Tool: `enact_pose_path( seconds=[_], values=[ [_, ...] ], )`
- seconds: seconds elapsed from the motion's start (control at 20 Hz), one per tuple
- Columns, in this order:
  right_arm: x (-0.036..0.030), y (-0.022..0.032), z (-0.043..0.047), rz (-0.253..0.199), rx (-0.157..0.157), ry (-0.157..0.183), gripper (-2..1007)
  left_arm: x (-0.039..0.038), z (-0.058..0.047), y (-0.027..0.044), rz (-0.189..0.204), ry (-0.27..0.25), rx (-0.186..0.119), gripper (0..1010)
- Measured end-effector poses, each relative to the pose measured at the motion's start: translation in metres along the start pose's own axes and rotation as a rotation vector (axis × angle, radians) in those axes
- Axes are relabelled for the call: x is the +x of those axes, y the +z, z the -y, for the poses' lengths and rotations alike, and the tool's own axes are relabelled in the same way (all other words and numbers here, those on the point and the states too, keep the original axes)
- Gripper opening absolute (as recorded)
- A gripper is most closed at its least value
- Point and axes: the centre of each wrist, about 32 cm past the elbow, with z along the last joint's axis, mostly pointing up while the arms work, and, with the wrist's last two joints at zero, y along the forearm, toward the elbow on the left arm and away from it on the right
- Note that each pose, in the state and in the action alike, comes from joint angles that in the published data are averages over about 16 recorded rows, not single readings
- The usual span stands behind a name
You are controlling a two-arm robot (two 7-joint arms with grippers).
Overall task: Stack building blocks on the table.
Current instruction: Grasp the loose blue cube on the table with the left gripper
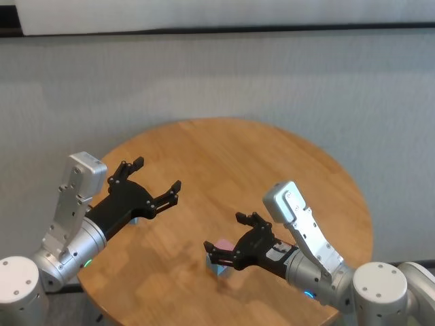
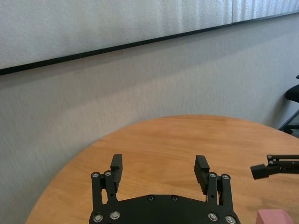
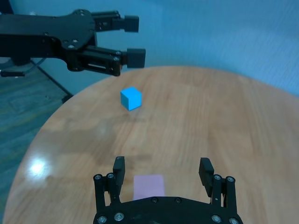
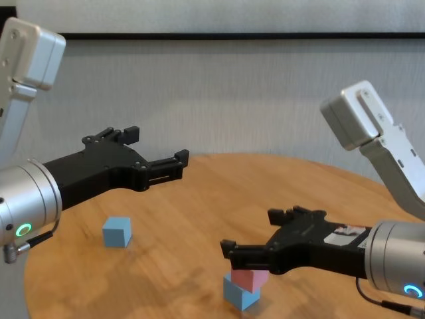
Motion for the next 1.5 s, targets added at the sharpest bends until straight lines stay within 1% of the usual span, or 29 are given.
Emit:
enact_pose_path(
  seconds=[0.2,0.45,0.7,0.9,1.05,1.2,1.3,1.5],
  values=[
    [-0.0002,-0.0006,0.0031,0.023,0.041,-0.036,1001,0.0,0.0,0.0,0.0,0.0,0.0,1002],
    [-0.001,-0.002,0.0069,0.055,0.104,-0.097,1001,0.0,0.0,0.0,0.0,0.0,0.0,1002],
    [-0.0019,-0.0037,0.0101,0.088,0.182,-0.182,1001,0.0,0.0,0.0,0.0,0.0,0.0,1002],
    [-0.0025,-0.0059,0.0105,0.124,0.241,-0.249,1001,0.0,0.0,0.0,0.0,0.0,0.0,1002],
    [-0.0016,-0.0076,0.0085,0.156,0.283,-0.293,1001,0.0,0.0,0.0,0.0,0.0,0.0,1002],
    [0.0013,-0.0081,0.0046,0.187,0.316,-0.326,1001,0.0,0.0,0.0,0.0,0.0,0.0,1002],
    [0.0048,-0.0071,0.001,0.205,0.335,-0.341,1001,0.0,0.0,0.0,0.0,0.0,0.0,1002],
    [0.0124,-0.0038,-0.0064,0.23,0.363,-0.358,1001,0.0,0.0,0.0,0.0,0.0,0.0,1002]
  ],
)
